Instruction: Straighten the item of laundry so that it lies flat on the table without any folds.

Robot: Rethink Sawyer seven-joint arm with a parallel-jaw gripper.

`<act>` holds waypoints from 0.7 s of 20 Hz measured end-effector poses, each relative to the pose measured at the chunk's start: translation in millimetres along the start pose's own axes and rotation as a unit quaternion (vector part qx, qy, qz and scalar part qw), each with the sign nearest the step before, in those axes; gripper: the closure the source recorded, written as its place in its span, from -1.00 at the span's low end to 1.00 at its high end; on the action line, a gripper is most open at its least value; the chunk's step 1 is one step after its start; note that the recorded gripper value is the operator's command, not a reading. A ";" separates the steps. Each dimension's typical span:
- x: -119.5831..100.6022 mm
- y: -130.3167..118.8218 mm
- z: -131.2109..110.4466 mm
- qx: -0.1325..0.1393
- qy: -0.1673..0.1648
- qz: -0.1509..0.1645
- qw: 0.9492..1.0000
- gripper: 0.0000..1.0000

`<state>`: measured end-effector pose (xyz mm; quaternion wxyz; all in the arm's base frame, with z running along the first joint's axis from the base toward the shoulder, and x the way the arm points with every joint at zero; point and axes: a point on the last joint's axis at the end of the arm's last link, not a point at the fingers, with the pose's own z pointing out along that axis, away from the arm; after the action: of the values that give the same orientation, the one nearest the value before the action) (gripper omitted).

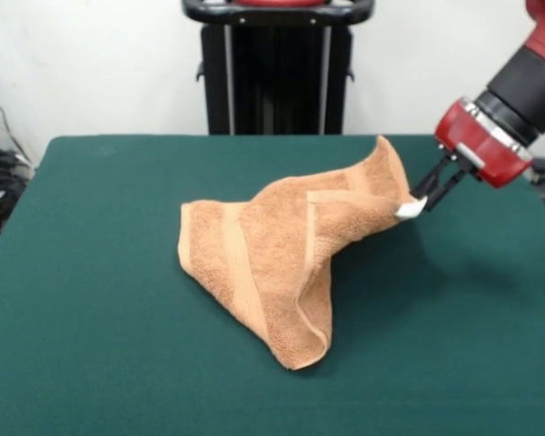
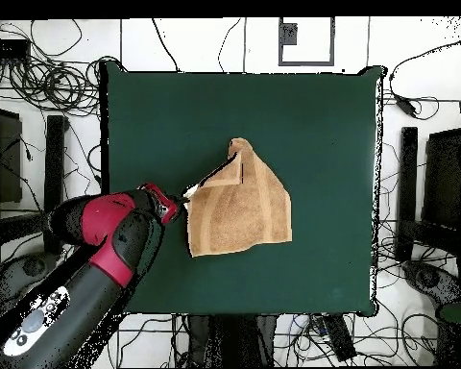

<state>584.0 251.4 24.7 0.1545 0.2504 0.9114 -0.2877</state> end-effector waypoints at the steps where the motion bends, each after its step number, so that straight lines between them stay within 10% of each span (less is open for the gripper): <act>1: 0.3 1.5 -1.1 0.000 0.001 0.000 1.000 1.00; 14: 18.0 26.2 -11.4 0.014 0.012 0.015 1.000 1.00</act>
<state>581.9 283.5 14.3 0.1445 0.2693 0.9053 -0.2949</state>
